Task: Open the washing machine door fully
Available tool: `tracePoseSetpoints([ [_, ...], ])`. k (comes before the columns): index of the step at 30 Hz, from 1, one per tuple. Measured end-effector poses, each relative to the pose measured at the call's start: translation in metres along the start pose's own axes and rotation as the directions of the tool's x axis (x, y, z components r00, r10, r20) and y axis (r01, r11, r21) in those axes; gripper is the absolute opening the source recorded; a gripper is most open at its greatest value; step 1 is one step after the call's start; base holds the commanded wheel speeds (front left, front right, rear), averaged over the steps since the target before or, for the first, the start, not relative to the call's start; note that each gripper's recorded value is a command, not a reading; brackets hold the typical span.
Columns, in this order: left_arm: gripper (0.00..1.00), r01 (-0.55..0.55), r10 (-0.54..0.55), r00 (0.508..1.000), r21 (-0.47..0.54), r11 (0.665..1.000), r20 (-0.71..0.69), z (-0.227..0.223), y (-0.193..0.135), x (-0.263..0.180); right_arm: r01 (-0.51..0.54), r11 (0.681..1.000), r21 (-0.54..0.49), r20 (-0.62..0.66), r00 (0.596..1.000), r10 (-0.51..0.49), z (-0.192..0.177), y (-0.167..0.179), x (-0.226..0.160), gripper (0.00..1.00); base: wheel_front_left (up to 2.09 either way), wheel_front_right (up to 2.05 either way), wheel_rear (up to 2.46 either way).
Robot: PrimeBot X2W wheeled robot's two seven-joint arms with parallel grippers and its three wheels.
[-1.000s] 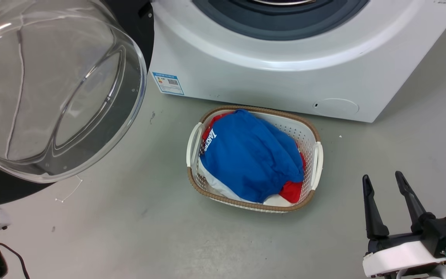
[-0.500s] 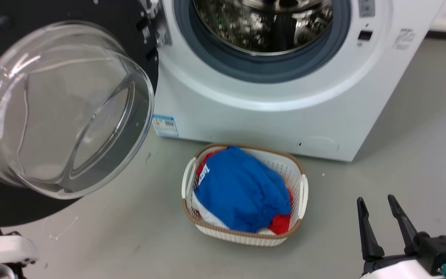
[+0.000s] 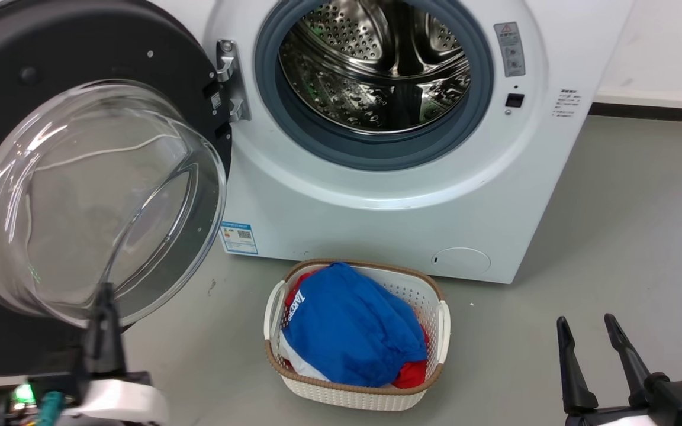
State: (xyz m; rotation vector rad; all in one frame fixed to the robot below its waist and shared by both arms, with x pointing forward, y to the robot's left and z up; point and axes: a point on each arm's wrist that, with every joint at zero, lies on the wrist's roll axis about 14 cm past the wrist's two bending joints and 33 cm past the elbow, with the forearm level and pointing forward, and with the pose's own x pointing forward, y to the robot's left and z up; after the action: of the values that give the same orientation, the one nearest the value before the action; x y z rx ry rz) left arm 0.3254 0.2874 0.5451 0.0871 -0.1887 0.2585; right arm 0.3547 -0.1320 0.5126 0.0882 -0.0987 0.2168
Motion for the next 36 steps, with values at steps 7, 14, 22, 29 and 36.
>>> tracePoseSetpoints([
  [7,0.0,0.156,-0.156,0.988,-0.046,0.987,0.012,0.003,-0.056,-0.002,0.044,0.999,-0.013,0.04,0.998,-0.043,0.014,-0.013,-0.009,1.0,0.0,0.0,0.0],
  [14,0.0,0.24,-0.24,0.971,-0.078,0.968,0.008,0.001,-0.091,-0.009,0.096,0.995,-0.018,0.066,0.993,-0.095,0.023,-0.027,-0.02,1.0,0.0,0.0,0.0],
  [22,1.0,0.24,-0.243,0.97,-0.1,0.966,-0.018,-0.007,-0.102,-0.015,0.13,0.991,-0.012,0.065,0.989,-0.129,0.023,-0.036,-0.031,1.0,0.0,0.0,0.0],
  [29,1.0,0.248,-0.253,0.967,-0.103,0.963,-0.037,-0.012,-0.107,-0.018,0.141,0.99,-0.006,0.065,0.988,-0.14,0.023,-0.039,-0.033,1.0,0.0,0.0,0.0],
  [36,1.0,0.25,-0.255,0.966,-0.104,0.963,-0.044,-0.015,-0.109,-0.019,0.146,0.989,-0.005,0.064,0.987,-0.146,0.023,-0.04,-0.034,1.0,0.0,0.0,0.0],
])
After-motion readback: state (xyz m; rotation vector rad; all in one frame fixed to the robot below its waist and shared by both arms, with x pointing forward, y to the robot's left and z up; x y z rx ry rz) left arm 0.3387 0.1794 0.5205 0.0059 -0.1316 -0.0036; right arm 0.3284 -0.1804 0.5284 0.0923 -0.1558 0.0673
